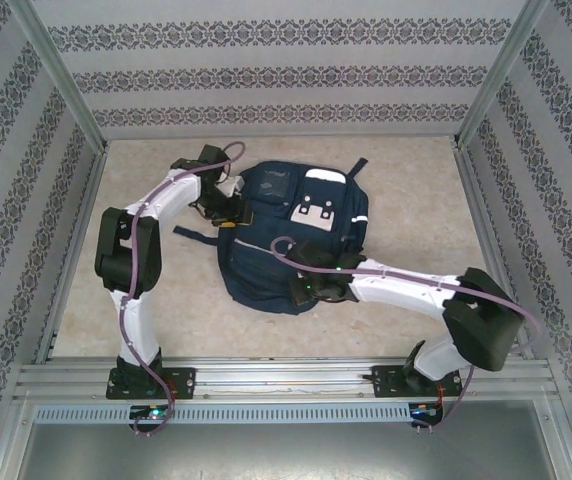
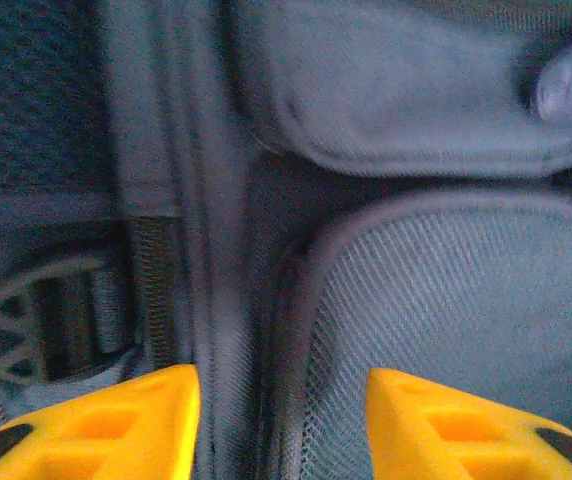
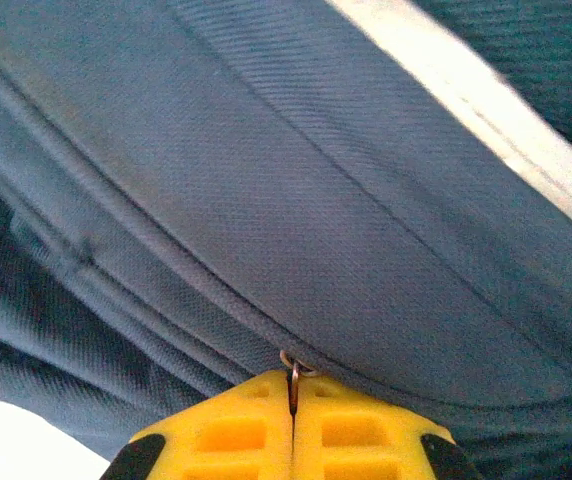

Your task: Pack the student bag

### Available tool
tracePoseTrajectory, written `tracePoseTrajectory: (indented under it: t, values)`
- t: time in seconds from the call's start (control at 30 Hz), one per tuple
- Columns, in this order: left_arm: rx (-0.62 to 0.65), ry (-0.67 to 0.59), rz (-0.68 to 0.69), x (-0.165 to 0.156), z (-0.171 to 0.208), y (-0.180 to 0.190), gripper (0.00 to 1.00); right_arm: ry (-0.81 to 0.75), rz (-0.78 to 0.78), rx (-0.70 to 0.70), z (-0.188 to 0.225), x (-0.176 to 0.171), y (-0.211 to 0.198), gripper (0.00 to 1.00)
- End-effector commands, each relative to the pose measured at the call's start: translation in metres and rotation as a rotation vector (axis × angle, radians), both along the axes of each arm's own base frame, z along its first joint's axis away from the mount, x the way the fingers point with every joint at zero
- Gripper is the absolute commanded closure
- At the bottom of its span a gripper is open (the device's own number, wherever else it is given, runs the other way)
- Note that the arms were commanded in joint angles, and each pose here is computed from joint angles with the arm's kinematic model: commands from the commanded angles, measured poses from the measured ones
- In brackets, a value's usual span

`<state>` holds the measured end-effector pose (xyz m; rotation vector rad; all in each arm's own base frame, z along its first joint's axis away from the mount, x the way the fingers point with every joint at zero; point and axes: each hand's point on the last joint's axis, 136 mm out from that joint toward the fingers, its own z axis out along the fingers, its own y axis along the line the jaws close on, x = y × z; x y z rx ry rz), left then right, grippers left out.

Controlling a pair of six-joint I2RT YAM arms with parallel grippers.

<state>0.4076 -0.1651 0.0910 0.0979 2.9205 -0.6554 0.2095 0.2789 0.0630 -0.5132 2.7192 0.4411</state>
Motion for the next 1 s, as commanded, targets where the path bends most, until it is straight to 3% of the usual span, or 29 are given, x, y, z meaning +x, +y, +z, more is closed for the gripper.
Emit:
tracePoseTrajectory:
  t: [0.0,0.1,0.23,0.33,0.7,0.87,0.97]
  values:
    - [0.008,-0.009,0.105,-0.014,0.029,0.009,0.51,0.045,0.057,0.126,0.01,-0.004,0.046,1.0]
    - [0.035,0.016,0.239,-0.048,0.035,0.027,0.49,0.062,0.063,0.193,0.015,-0.001,0.069,1.0]
    - [-0.065,0.091,0.392,-0.099,0.029,0.026,0.45,0.073,0.087,0.267,0.024,-0.001,0.09,1.0]
    - [-0.084,0.105,0.476,-0.119,0.022,0.032,0.39,0.065,0.101,0.311,0.033,-0.001,0.099,1.0]
    - [-0.21,0.073,0.601,-0.098,0.028,0.016,0.41,0.051,0.189,0.395,0.053,-0.012,0.136,1.0]
    - [-0.179,0.078,0.616,-0.101,0.01,0.005,0.5,0.054,0.177,0.38,0.046,-0.016,0.146,1.0]
    - [-0.091,0.088,0.61,-0.113,-0.014,0.014,0.7,0.049,0.161,0.375,0.044,-0.016,0.144,1.0]
